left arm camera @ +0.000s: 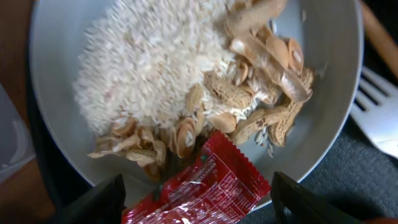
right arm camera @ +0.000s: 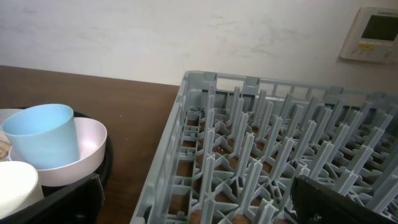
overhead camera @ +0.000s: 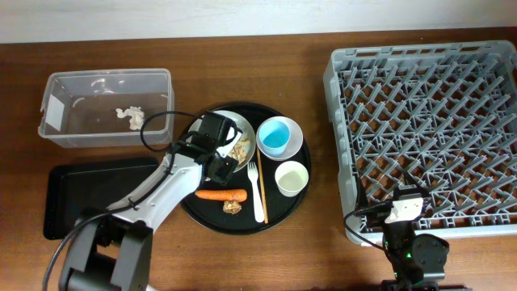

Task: Sort waste into correct bins and load items into the dishwasher rack
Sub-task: 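Lift the red wrapper off the plate with the left gripper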

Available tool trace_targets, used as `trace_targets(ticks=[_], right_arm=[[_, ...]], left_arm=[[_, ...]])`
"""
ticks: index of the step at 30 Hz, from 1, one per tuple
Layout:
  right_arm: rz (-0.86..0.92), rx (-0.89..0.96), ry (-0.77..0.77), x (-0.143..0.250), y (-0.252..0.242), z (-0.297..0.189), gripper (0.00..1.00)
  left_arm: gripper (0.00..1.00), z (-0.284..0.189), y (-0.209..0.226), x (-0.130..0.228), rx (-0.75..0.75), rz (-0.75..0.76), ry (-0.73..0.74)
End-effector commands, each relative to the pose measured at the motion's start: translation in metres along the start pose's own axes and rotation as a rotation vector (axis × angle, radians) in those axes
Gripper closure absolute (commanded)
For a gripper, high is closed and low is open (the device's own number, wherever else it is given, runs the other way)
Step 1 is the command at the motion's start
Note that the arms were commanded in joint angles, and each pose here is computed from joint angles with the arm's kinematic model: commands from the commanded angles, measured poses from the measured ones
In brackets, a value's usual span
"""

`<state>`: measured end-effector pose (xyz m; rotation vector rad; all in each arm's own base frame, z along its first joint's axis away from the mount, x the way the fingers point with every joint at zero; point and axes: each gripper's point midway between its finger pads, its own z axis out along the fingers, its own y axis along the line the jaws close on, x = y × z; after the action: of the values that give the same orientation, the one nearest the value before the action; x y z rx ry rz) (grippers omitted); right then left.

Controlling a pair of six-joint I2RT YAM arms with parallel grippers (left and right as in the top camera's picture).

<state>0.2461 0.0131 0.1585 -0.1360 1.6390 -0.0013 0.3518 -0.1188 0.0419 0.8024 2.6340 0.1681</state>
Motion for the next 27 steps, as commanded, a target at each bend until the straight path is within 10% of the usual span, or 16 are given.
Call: trace_targets(ticks=[1, 7, 16, 18, 22, 23, 24, 27], right_arm=[[-0.006, -0.002, 0.004, 0.003, 0.001, 0.000, 0.01], [-0.006, -0.002, 0.004, 0.003, 0.001, 0.000, 0.01], [-0.006, -0.002, 0.004, 0.003, 0.001, 0.000, 0.01], [-0.006, -0.002, 0.004, 0.003, 0.001, 0.000, 0.01], [-0.006, -0.002, 0.004, 0.003, 0.001, 0.000, 0.01], [-0.006, -0.002, 0.004, 0.003, 0.001, 0.000, 0.01], [-0.006, -0.002, 0.004, 0.003, 0.001, 0.000, 0.01], [-0.006, -0.002, 0.004, 0.003, 0.001, 0.000, 0.01]], left_arm=[[0.25, 0.009, -0.002, 0.009, -0.002, -0.006, 0.041], [0.32, 0.019, -0.006, 0.019, 0.008, 0.002, 0.086], [0.94, 0.017, -0.002, 0.014, -0.012, 0.000, 0.077], [0.96, 0.005, 0.003, -0.001, -0.019, -0.034, 0.029], [0.61, -0.034, 0.010, -0.003, -0.029, -0.092, -0.017], [0.14, -0.048, 0.010, 0.006, -0.025, -0.113, 0.002], [0.01, -0.061, 0.010, 0.015, -0.022, -0.150, 0.016], [0.01, -0.078, 0.006, 0.046, -0.014, -0.222, 0.110]])
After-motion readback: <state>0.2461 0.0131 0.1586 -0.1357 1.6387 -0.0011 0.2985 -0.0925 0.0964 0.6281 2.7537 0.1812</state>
